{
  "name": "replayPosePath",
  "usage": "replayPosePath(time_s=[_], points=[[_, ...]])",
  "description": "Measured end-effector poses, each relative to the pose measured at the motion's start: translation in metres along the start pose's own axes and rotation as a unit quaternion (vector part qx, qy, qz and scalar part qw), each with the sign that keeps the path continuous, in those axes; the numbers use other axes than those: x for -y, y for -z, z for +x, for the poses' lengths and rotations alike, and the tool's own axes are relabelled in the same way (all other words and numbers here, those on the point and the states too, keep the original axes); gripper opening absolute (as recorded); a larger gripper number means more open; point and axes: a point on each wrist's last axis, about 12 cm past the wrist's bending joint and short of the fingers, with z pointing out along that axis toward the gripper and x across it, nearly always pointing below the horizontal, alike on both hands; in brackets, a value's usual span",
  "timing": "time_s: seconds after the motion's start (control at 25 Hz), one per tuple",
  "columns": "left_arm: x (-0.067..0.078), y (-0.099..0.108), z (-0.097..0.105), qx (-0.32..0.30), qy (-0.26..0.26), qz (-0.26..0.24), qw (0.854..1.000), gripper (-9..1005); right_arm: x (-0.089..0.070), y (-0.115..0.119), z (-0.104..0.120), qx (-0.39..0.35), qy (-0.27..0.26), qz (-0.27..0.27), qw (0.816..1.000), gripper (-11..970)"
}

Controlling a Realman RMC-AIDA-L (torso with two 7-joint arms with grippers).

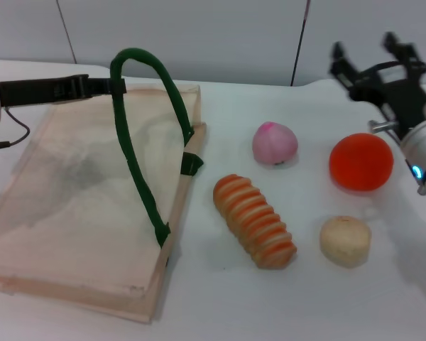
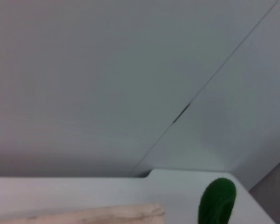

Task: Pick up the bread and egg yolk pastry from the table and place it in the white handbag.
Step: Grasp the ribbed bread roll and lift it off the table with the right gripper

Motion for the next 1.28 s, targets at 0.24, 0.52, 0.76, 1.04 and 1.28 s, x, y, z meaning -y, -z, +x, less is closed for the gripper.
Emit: replayPosePath(time_s=[0.24,0.52,0.76,1.04,1.28], points=[[0.002,0.004,0.005,0.029,-0.018,0.025,0.999,130,-0.023,0.002,-0.016,-0.048,0.063,-0.129,0.988,884],[0.005,0.024,0.003,0.075,-0.029,0.062,0.995,130,-0.044,0.014,-0.031,-0.135,0.131,-0.226,0.956,884],[0.007,0.035,0.003,0.101,-0.034,0.077,0.991,130,-0.056,0.019,-0.036,-0.229,0.193,-0.253,0.920,884],[0.008,0.039,0.002,0.114,-0.035,0.083,0.989,130,-0.062,0.021,-0.033,-0.306,0.208,-0.279,0.886,884],[0.014,0.041,-0.001,0.136,-0.047,0.108,0.984,130,-0.072,0.018,-0.027,-0.336,0.210,-0.296,0.869,884]])
